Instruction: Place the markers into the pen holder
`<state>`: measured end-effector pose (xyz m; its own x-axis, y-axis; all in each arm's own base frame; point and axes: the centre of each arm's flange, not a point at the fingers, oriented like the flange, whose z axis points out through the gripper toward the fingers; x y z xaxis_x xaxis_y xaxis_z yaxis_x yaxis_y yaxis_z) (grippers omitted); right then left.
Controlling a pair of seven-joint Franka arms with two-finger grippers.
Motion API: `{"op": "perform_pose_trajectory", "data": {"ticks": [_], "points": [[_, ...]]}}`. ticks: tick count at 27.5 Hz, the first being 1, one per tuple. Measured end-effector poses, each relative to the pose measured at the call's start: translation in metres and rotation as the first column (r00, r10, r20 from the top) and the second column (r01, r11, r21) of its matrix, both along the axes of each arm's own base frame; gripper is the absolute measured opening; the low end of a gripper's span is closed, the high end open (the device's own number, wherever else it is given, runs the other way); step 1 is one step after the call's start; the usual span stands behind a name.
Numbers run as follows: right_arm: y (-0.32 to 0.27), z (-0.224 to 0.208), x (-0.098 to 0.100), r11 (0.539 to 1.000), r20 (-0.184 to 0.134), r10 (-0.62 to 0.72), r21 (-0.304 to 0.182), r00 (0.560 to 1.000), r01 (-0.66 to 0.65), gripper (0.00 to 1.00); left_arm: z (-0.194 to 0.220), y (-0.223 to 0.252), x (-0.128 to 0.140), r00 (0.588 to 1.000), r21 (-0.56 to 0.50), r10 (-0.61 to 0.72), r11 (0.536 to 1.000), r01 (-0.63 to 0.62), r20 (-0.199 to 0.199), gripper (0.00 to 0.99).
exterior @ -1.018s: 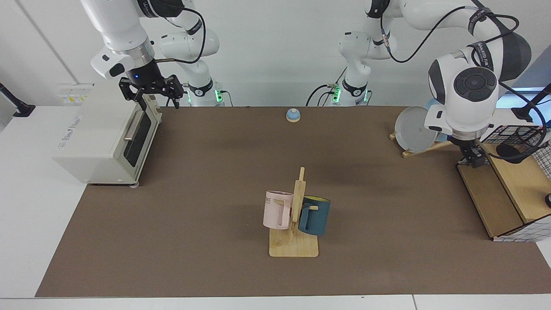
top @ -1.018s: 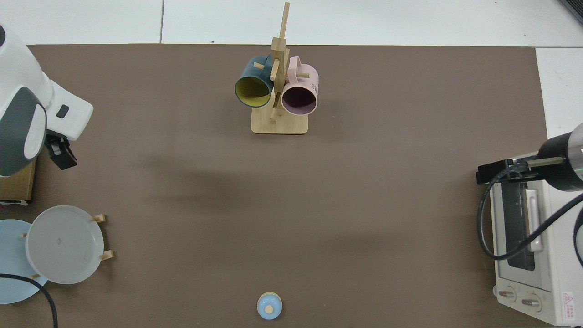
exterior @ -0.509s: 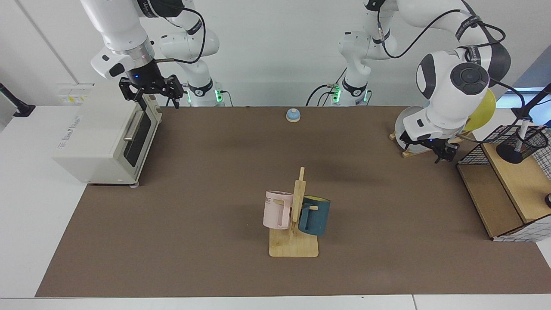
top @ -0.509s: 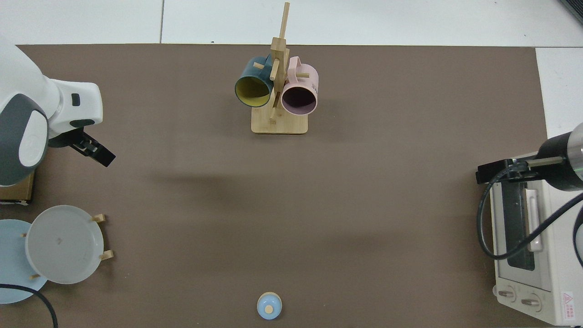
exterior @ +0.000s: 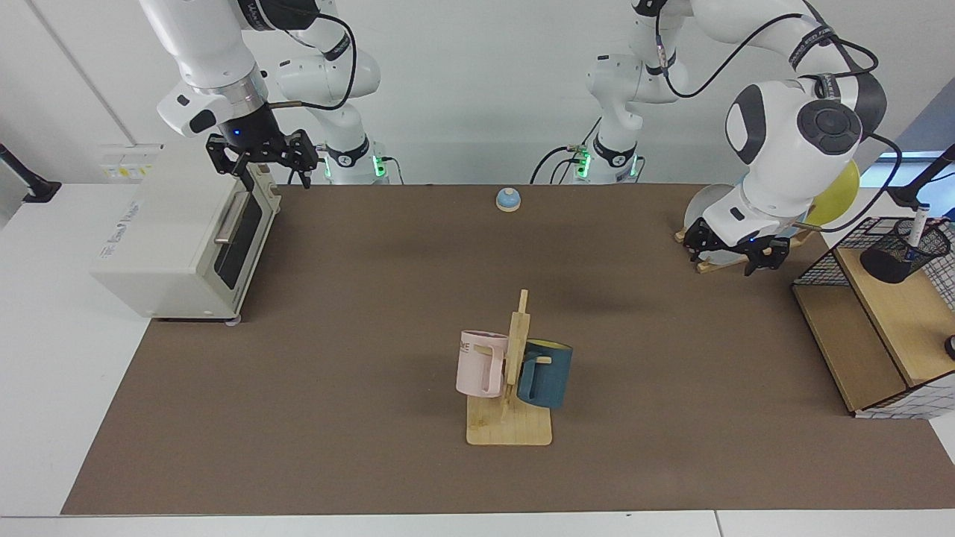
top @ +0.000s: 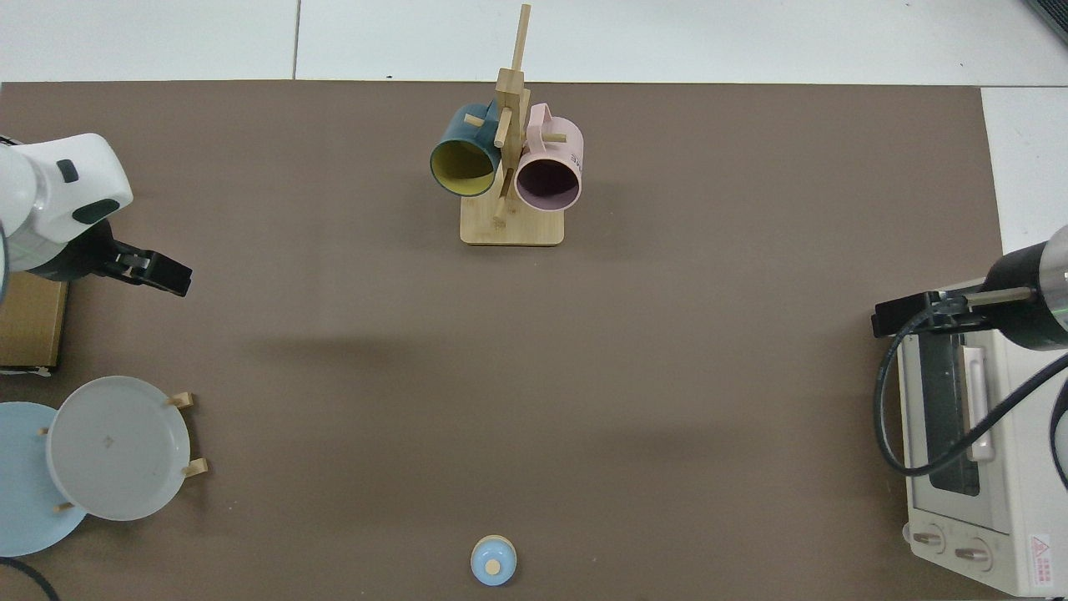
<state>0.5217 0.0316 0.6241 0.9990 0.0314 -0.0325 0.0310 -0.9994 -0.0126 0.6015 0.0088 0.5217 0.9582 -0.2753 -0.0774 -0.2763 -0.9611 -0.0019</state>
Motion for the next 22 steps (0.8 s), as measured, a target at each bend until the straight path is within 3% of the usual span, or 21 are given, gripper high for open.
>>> {"op": "perform_pose_trajectory", "data": {"ticks": [5, 10, 22], "points": [[0.000, 0.000, 0.000, 1.000, 0.000, 0.000, 0.000, 1.000, 0.000, 1.00, 0.019, 0.010, -0.016, 0.994, -0.049, 0.112, 0.993, -0.112, 0.004, 0.991], [0.000, 0.000, 0.000, 1.000, 0.000, 0.000, 0.000, 1.000, 0.000, 1.00, 0.052, -0.015, -0.043, 0.974, -0.049, 0.227, 0.973, -0.227, -0.006, 0.991], [0.000, 0.000, 0.000, 1.000, 0.000, 0.000, 0.000, 1.000, 0.000, 1.00, 0.079, -0.033, -0.048, 0.983, -0.011, 0.157, 0.988, -0.157, 0.092, 0.991]]}}
